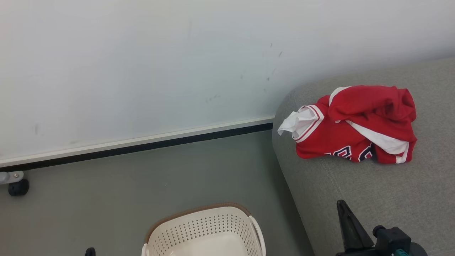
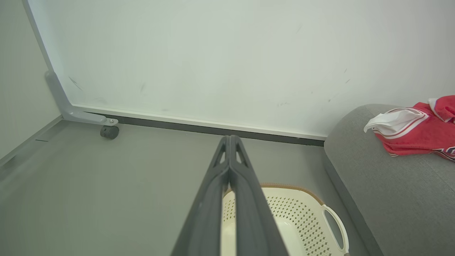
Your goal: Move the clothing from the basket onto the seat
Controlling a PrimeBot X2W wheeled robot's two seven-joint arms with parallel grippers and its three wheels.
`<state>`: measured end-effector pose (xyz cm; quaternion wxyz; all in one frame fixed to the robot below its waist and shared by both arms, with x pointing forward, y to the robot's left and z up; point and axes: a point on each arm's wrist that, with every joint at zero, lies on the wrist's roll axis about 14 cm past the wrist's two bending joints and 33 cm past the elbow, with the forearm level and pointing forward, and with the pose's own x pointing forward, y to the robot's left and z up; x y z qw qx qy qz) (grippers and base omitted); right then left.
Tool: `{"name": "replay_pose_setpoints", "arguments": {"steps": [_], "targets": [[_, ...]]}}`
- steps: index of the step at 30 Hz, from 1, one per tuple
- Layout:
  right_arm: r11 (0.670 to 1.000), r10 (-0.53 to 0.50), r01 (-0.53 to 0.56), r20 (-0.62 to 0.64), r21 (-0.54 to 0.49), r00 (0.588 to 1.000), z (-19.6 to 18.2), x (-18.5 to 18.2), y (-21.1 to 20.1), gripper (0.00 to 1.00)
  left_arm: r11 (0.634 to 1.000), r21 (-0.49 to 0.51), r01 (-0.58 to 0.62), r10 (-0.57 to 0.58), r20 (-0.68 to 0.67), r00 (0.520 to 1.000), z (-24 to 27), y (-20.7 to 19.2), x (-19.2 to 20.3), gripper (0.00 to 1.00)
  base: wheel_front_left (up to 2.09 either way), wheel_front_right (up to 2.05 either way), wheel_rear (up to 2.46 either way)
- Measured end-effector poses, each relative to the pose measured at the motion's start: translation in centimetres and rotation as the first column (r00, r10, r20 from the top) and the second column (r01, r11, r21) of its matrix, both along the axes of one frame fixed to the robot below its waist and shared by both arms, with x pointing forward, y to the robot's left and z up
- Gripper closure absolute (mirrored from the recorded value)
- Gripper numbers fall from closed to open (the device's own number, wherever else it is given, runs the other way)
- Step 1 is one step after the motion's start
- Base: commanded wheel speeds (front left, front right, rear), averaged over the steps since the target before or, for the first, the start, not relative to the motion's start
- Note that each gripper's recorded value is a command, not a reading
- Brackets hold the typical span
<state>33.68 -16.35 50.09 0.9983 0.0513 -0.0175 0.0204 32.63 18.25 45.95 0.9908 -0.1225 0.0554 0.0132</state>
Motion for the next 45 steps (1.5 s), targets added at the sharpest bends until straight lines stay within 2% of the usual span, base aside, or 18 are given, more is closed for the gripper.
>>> {"name": "replay_pose_setpoints", "arguments": {"steps": [6,13,23,34,45], "targets": [[0.998,-0.023,0.026,-0.039,0.059,0.999,-0.8,0.0,-0.6,1.00,0.999,-0.045,-0.016,0.014,-0.034,0.999,-0.6,0.2,-0.1,1.00,0.00,0.00,0.00],[0.987,-0.034,0.046,-0.075,0.156,0.997,-1.1,0.4,-1.1,1.00,0.988,-0.143,-0.049,0.040,-0.067,0.997,-1.1,0.5,-0.2,1.00,0.00,0.00,0.00],[0.953,-0.047,0.081,-0.123,0.292,0.991,-1.7,0.9,-1.7,1.00,0.963,-0.257,-0.082,0.061,-0.091,0.994,-1.3,0.8,0.4,1.00,0.00,0.00,0.00],[0.894,-0.051,0.120,-0.169,0.432,0.984,-2.3,1.3,-2.3,1.00,0.916,-0.382,-0.120,0.079,-0.121,0.990,-1.5,1.1,0.8,1.00,0.00,0.00,0.00],[0.811,-0.040,0.142,-0.189,0.568,0.981,-2.3,2.0,-2.6,1.00,0.848,-0.510,-0.143,0.086,-0.134,0.987,-1.4,1.0,1.4,1.00,0.00,0.00,0.00]]}}
